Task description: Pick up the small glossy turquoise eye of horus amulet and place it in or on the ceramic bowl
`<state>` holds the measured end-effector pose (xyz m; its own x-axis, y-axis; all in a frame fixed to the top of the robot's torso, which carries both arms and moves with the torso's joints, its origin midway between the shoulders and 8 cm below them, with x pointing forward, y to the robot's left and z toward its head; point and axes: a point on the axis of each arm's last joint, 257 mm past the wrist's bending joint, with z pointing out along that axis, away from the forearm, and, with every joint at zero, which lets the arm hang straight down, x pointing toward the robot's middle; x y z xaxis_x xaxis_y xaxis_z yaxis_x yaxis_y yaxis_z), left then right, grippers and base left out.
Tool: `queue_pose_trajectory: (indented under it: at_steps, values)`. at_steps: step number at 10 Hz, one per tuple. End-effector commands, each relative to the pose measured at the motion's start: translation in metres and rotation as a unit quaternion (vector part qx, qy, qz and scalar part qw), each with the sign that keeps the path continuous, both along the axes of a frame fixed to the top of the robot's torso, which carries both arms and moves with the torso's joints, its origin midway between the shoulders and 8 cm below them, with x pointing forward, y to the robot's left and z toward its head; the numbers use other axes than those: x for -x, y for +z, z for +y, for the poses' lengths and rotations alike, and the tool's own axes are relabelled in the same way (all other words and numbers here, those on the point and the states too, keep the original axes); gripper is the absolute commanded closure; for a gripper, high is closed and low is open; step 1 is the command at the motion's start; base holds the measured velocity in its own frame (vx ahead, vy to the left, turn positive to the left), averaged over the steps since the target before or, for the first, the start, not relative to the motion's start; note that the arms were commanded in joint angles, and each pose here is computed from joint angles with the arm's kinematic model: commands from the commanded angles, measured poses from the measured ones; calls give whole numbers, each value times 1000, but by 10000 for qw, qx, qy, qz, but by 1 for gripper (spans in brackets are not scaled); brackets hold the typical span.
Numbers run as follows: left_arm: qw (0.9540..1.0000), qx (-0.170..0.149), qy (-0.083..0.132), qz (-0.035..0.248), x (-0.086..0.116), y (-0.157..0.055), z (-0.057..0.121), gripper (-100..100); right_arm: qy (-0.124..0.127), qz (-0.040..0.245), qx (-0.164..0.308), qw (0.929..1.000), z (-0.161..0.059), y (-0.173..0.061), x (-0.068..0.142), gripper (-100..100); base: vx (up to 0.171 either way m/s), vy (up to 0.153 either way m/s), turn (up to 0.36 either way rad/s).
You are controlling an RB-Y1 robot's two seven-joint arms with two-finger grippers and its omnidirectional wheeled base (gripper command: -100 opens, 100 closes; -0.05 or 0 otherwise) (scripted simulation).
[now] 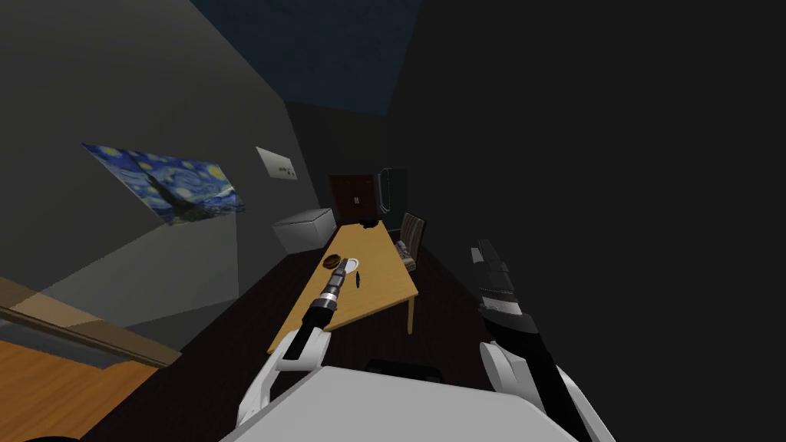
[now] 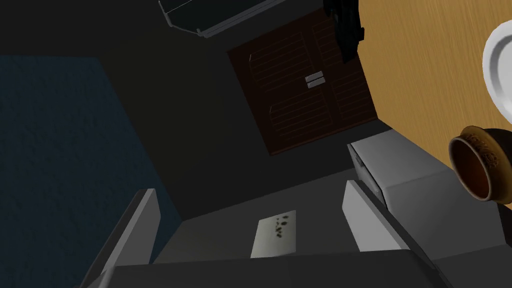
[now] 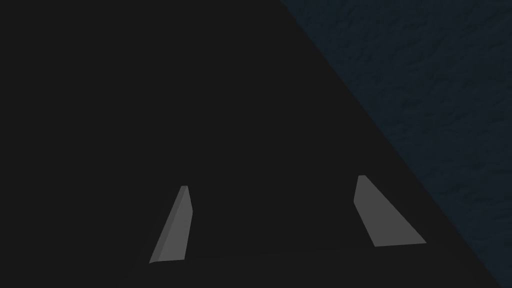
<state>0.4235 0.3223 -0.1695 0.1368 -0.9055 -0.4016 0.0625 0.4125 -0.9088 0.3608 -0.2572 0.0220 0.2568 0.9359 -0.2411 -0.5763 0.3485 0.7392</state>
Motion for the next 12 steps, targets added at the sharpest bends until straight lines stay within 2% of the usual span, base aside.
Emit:
queue_pose_trajectory:
  at_steps: [1,2,3,4,5,6,7,8,9,10,11,12]
  values:
    - [9998,-2,50,180,0,-10,4,-100,0,0,0,10000,0,0,0,0,-32,17,-125]
    - [9989,-18,126,460,0,-29,11,-100,-1,1,0,10000,0,0,0,0,-29,15,-227]
    - [9988,-16,130,474,0,-29,11,-100,0,0,0,10000,0,0,0,0,-31,17,-134]
    - [9969,-36,204,754,1,-48,18,-100,-1,1,0,10000,0,0,0,0,-40,15,-245]
    - [9968,-33,210,775,1,-49,19,-100,0,0,0,10000,0,0,0,0,-33,17,-130]
    - [9940,-56,280,1053,3,-67,26,-100,-1,1,0,10000,0,0,0,0,-30,23,-204]
    - [9937,-52,289,1084,3,-69,27,-100,0,0,0,10000,0,0,0,0,-24,20,-151]
    - [9901,-78,355,1358,7,-87,34,-100,-1,1,0,10000,0,0,0,0,-26,11,-271]
    - [9895,-73,368,1399,7,-89,35,-100,0,0,0,10000,0,0,0,0,-21,17,-143]
    - [9849,-104,431,1672,12,-107,43,-100,-1,1,0,10000,0,0,0,0,-19,21,-229]
    - [9841,-98,445,1719,13,-110,44,-100,-1,1,0,10000,0,0,0,0,-14,21,-163]
    - [9777,-128,518,2030,19,-130,52,-100,-1,1,1,10000,0,0,0,0,-12,21,-234]
